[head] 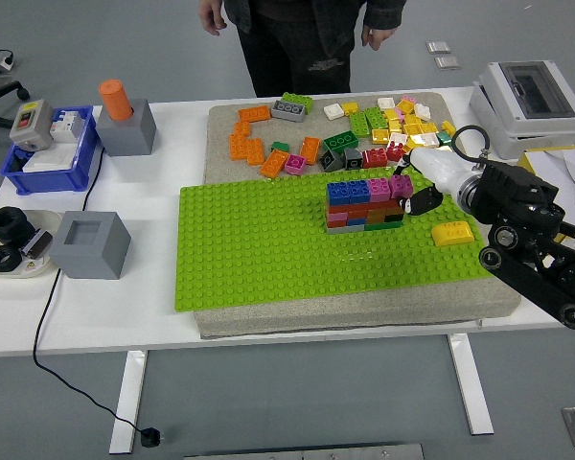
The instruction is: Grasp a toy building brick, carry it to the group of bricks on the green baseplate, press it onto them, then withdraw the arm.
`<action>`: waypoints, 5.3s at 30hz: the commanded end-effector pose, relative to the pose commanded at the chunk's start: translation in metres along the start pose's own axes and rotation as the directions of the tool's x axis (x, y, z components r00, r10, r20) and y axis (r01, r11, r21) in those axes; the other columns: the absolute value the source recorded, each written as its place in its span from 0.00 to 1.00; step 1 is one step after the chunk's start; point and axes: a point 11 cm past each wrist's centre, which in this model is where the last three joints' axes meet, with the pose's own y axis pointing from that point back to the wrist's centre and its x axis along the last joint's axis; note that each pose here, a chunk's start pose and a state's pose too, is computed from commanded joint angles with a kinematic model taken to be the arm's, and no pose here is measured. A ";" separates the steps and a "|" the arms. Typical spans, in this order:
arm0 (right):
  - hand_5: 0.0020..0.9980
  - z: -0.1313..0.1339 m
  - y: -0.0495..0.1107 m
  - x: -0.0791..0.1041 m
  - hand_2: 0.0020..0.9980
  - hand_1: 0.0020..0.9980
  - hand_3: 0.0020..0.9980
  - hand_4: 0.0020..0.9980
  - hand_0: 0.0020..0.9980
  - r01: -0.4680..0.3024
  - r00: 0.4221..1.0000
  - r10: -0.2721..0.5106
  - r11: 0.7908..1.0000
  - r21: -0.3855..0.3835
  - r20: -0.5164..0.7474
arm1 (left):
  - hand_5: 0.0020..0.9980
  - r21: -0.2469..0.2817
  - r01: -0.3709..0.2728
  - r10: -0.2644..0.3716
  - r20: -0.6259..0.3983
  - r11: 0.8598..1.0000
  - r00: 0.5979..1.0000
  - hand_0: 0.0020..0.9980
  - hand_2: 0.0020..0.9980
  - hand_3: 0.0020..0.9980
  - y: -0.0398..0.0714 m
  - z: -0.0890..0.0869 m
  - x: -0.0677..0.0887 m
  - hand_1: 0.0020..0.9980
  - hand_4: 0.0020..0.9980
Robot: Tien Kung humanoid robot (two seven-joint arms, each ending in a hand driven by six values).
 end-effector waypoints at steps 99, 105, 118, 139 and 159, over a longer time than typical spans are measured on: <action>0.32 -0.001 -0.001 0.004 0.90 0.86 0.80 1.00 0.91 0.017 0.999 -0.018 1.000 0.017 0.049 | 0.22 -0.016 -0.004 0.004 0.002 1.000 1.000 0.63 0.55 0.58 0.000 0.007 0.001 0.58 0.60; 0.34 -0.002 0.006 0.014 0.90 0.86 0.80 1.00 0.91 -0.007 0.997 0.004 0.999 0.036 0.073 | 0.22 -0.016 -0.003 0.003 0.001 1.000 1.000 0.63 0.55 0.58 0.000 0.007 0.000 0.58 0.60; 0.38 0.006 0.034 0.024 0.90 0.86 0.69 1.00 0.92 -0.081 0.988 0.067 0.992 0.093 0.138 | 0.22 -0.010 0.000 0.000 -0.002 1.000 1.000 0.63 0.55 0.58 0.000 0.003 -0.002 0.58 0.60; 0.42 0.012 0.035 0.007 0.89 0.86 0.61 1.00 0.92 -0.076 0.981 0.058 0.993 0.093 0.187 | 0.23 -0.006 0.004 -0.004 0.001 1.000 1.000 0.63 0.55 0.58 0.000 0.001 -0.004 0.58 0.60; 0.44 0.020 0.029 0.002 0.88 0.86 0.61 1.00 0.92 -0.071 0.978 0.056 0.995 0.069 0.201 | 0.24 -0.007 0.005 -0.005 0.010 1.000 1.000 0.63 0.55 0.58 0.000 0.002 -0.004 0.58 0.60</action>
